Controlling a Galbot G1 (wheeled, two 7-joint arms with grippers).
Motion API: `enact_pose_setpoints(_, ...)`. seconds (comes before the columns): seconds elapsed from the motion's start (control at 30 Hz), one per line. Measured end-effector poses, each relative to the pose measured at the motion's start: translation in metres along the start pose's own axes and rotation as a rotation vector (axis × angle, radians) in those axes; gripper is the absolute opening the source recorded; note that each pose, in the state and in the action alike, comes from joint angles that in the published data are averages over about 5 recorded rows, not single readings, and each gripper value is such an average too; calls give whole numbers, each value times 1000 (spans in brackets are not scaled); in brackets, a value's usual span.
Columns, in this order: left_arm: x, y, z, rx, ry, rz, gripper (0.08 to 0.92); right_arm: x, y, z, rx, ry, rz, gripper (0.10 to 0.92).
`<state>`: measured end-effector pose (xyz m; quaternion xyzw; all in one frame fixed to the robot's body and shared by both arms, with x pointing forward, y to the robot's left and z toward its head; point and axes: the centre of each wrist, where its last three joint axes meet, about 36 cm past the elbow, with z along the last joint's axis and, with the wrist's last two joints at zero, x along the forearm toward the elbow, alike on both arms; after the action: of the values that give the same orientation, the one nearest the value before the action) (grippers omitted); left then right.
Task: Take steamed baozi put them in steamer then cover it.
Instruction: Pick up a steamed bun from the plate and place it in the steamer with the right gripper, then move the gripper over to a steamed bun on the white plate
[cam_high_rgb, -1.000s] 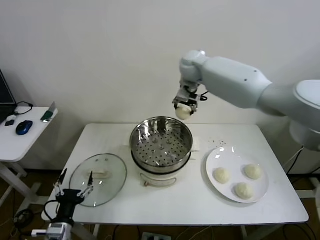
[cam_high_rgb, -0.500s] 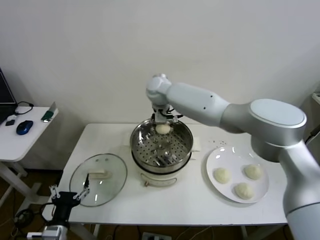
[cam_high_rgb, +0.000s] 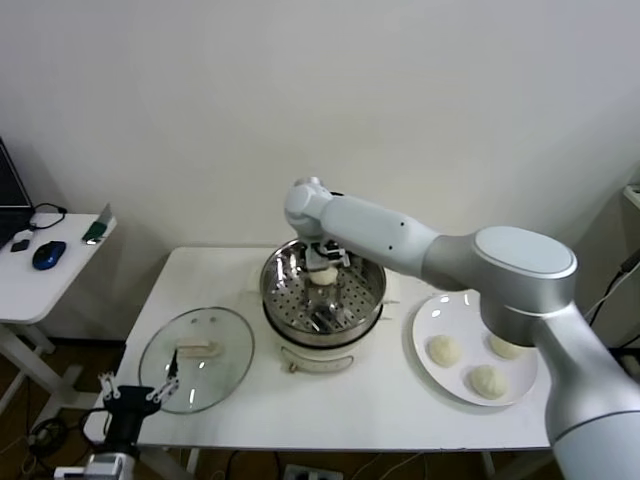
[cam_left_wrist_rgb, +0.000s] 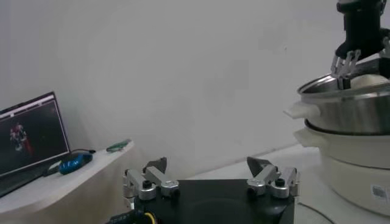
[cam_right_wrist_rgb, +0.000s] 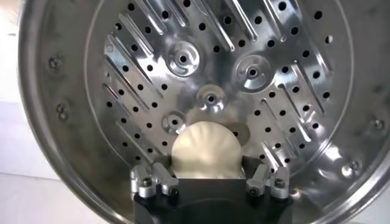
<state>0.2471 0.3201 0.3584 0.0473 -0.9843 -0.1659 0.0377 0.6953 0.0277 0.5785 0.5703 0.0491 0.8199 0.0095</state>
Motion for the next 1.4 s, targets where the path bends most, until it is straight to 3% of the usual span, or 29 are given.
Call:
enact_pose_setpoints(0.47, 3, 2, -2, -1, -3, -4, 823, 53, 39, 16, -55, 30, 81, 823)
enact_pose_setpoints(0.67, 1, 1, -9, -6, -13, 4, 823, 84, 101, 25, -237, 27, 139, 823)
enact_pose_setpoints(0.9, 2, -2, -15, -3, -23, 12, 823, 107, 195, 18, -646, -37, 173, 823)
enact_pose_setpoints(1.17, 5, -4, -18, 0, -25, 11, 823, 88, 305, -21, -1098, -146, 127, 823)
enact_pose_setpoints(1.4, 3, -8, -24, 6, -31, 5, 823, 32, 368, -76, -1374, -243, 73, 823)
